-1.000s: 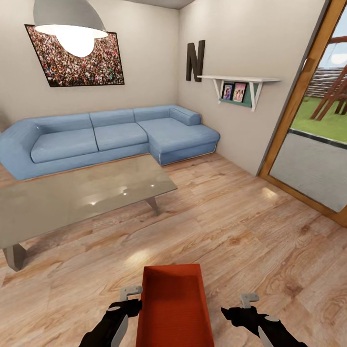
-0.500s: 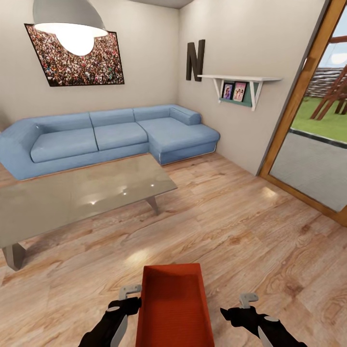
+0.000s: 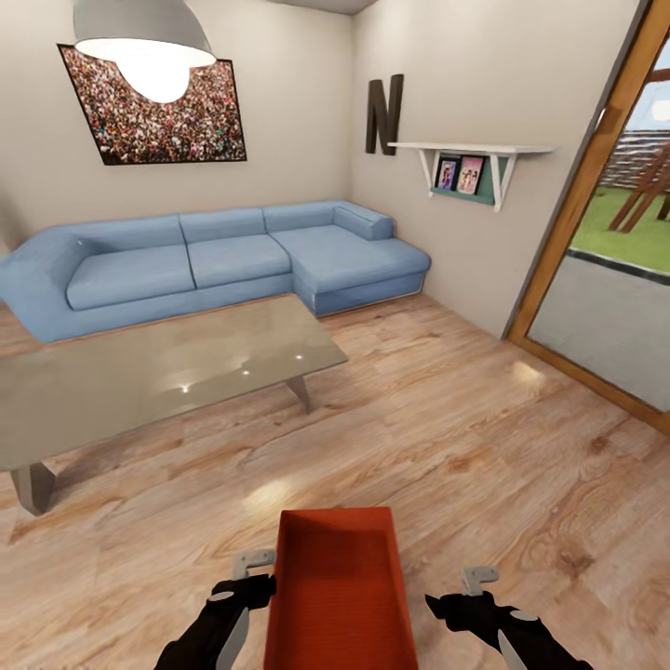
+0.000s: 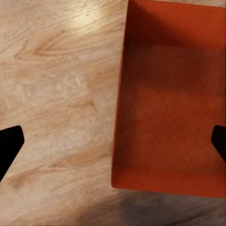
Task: Move the two storage containers from the living room to the garage. In the garage, place one container on the floor and stack the other container on top of it (either order is fine).
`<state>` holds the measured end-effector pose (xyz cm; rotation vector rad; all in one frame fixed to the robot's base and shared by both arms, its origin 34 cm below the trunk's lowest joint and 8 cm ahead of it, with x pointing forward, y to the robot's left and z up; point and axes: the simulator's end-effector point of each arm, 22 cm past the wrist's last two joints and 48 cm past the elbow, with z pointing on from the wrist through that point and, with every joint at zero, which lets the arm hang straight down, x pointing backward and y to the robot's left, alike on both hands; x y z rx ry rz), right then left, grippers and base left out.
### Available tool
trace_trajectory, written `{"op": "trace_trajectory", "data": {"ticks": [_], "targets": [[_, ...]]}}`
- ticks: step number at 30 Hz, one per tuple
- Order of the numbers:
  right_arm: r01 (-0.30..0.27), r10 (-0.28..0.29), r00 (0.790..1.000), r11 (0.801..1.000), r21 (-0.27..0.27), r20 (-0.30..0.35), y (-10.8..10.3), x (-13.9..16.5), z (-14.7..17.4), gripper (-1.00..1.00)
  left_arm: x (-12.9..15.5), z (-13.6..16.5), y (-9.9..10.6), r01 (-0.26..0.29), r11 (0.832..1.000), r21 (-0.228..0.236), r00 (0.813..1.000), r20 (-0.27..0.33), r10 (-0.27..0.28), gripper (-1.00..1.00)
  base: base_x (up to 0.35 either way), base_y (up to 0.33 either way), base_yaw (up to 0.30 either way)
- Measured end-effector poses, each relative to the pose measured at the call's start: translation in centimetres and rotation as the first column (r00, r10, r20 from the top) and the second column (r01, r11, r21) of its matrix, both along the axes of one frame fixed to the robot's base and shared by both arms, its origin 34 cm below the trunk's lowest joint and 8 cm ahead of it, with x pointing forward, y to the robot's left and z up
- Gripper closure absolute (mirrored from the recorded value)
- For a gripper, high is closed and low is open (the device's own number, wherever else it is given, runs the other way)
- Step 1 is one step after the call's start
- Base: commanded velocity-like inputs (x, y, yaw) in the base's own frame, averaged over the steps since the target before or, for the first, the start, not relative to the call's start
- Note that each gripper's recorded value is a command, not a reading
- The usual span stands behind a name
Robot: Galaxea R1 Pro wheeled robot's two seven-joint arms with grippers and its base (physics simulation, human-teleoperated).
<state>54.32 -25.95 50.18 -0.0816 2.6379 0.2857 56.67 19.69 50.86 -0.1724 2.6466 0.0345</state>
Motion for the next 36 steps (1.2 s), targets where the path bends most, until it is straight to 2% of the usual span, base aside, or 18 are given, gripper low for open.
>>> {"op": "trace_trajectory", "data": {"ticks": [10,16,22,28,36], "targets": [[0.002,-0.002,1.000,1.000,0.000,0.000,0.0,0.0,0.0,-1.00,-0.1,0.0,-0.5,0.003,1.000,-0.008,1.000,-0.003,-0.003,-1.00,0.000,0.000,0.018],[0.005,-0.005,1.000,1.000,0.003,0.001,0.0,0.0,-1.0,-1.00,-0.2,-1.1,-0.6,0.005,1.000,-0.010,1.000,-0.006,-0.005,-1.00,0.000,0.000,0.000],[0.005,-0.005,1.000,1.000,0.003,0.001,0.0,-0.1,-2.1,-1.00,-1.4,-2.7,-0.7,0.013,1.000,-0.011,0.998,-0.065,-0.014,-1.00,0.000,0.000,0.000],[0.007,-0.007,1.000,1.000,0.004,0.003,0.0,-0.1,-3.1,-1.00,-1.6,-3.8,-0.5,0.014,1.000,-0.005,0.997,-0.072,-0.014,-1.00,0.000,0.000,0.000],[0.003,-0.003,1.000,1.000,0.000,0.017,-0.1,0.1,-3.0,-1.00,-1.6,-3.9,-0.5,0.014,1.000,-0.008,0.997,-0.073,-0.014,-1.00,0.000,0.000,0.000]]}}
